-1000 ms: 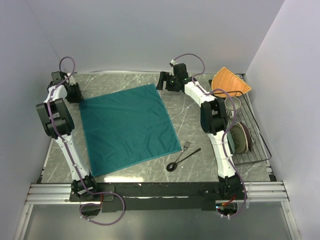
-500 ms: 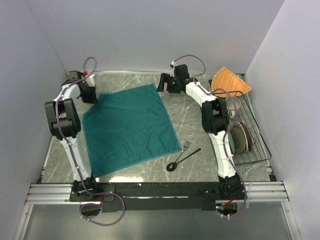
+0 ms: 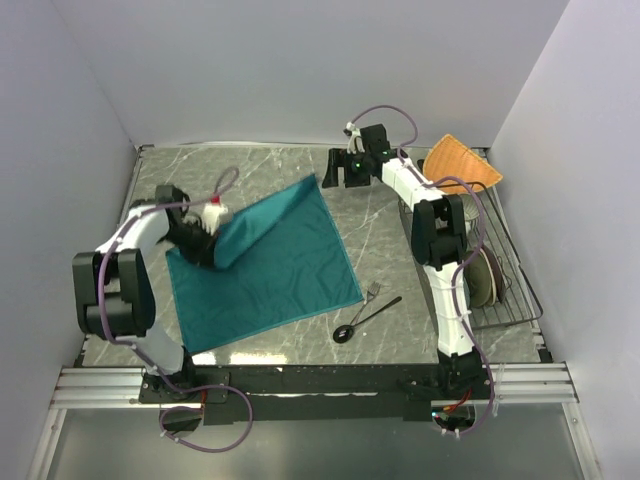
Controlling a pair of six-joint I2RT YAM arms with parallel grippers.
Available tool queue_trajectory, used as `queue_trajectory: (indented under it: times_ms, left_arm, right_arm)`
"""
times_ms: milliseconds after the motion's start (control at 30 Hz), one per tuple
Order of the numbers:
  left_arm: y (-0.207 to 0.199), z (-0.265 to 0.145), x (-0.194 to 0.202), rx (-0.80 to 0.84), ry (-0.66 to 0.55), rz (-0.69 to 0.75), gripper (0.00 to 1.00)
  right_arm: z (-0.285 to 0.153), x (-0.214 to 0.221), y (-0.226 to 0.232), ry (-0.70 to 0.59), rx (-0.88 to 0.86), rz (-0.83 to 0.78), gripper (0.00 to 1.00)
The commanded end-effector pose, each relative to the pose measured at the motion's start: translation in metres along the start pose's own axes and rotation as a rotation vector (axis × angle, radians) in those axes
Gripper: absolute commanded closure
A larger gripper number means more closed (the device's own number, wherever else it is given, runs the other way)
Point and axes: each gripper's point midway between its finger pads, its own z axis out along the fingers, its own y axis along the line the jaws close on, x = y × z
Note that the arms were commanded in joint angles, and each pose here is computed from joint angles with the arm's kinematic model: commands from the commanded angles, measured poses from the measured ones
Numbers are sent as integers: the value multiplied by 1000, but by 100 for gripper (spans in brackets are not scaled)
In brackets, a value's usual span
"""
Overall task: Fold the napkin into a case and place the utensils inside
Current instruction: Fold and flatten the napkin at the center of the board.
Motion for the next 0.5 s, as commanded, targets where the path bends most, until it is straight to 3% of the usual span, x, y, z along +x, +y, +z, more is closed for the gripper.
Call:
queue_trajectory:
  times_ms: [0, 100, 233, 467]
  left_arm:
    - [-48, -5, 60, 158, 124, 159, 99]
    - [-59, -9, 82, 188, 154, 174, 99]
    - [-46, -15, 94, 194, 154, 92, 99]
    - [-14, -22, 73, 134, 91, 37, 99]
  right_arm:
    - [-39, -20, 23, -17, -30, -60, 8]
    - [-43, -11, 24, 13, -22, -43, 12]
    - [-49, 11, 16, 76, 17, -13, 16]
    - [-71, 56, 9, 229, 62, 9, 28]
